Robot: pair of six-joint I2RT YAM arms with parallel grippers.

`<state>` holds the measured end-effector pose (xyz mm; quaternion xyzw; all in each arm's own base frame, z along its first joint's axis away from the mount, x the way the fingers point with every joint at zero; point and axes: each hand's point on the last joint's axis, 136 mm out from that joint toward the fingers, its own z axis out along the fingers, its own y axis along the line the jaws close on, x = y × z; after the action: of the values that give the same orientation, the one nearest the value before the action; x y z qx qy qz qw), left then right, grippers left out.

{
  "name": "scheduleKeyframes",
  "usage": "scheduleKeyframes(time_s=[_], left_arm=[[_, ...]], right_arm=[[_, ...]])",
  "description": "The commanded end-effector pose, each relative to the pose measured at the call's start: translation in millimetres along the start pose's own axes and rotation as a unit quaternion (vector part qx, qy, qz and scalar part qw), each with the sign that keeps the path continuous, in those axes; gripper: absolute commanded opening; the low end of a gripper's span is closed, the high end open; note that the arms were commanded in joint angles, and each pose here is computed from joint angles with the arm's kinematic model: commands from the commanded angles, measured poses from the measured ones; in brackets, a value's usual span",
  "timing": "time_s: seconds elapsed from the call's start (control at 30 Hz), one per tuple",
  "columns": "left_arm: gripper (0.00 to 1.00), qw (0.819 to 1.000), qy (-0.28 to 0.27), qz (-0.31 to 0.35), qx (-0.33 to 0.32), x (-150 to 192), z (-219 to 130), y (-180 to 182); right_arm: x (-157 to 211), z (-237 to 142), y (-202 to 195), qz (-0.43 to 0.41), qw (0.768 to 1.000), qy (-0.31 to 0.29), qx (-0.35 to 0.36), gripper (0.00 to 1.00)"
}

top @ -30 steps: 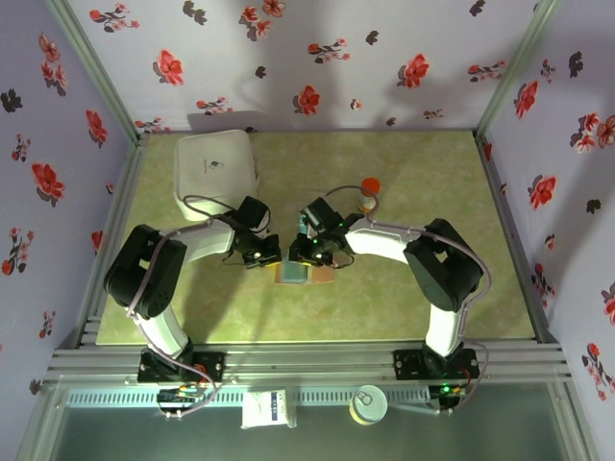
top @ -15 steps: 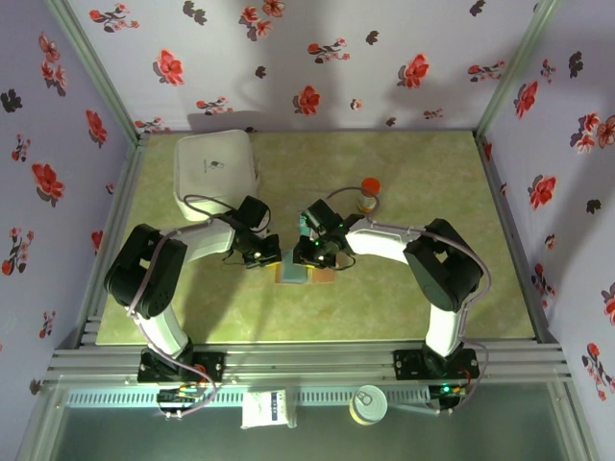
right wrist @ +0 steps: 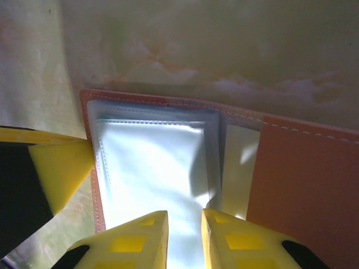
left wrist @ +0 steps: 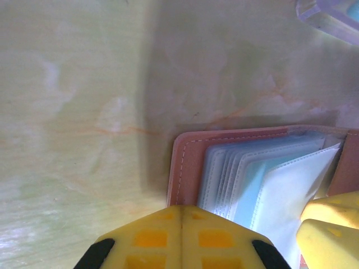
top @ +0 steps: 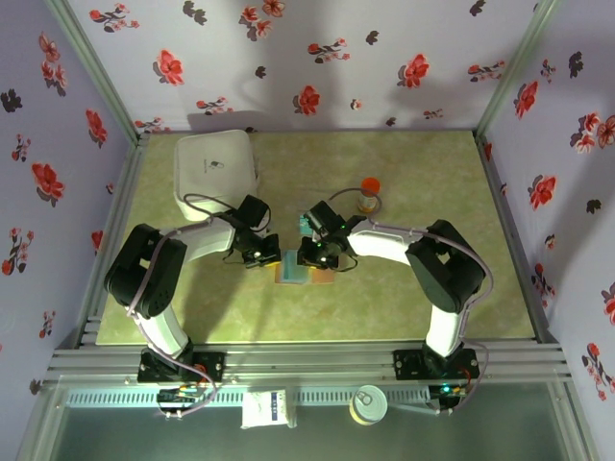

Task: Take the credit cards out of the card holder

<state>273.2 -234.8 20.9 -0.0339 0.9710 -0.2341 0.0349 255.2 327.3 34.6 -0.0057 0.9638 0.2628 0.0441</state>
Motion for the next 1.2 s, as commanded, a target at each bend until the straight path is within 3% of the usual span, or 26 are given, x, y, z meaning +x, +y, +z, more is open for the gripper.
scheduleKeyframes(time_s=[0.0, 0.33, 0.57, 0.77, 1.17], left_arm=[[0.04, 1.000, 0.000, 0.005, -0.012, -2.0, -3.9, -0.2], [0.05, 0.999, -0.028, 0.004, 0.020, -9.2, -26.9, -20.1], [0.16, 0.997, -0.033, -0.010, 0.072, -8.2, -37.2, -39.9], [0.26, 0.994, -0.022, -0.015, 0.102, -2.3, -30.0, -52.9], [0.27, 0.995, 0.009, -0.015, 0.094, 11.3, -6.5, -54.3]], right_arm=[[0.9, -6.8, -10.4, 0.002, 1.000, -0.006, 0.017, 0.23], [1.6, -7.5, -16.0, 0.007, 1.000, -0.008, 0.018, 0.20], [1.7, -6.9, -17.2, 0.008, 1.000, -0.008, 0.016, 0.19], [2.1, -6.7, -16.8, 0.008, 1.000, -0.006, 0.015, 0.19], [2.5, -7.4, -16.4, 0.008, 1.000, -0.006, 0.014, 0.18]])
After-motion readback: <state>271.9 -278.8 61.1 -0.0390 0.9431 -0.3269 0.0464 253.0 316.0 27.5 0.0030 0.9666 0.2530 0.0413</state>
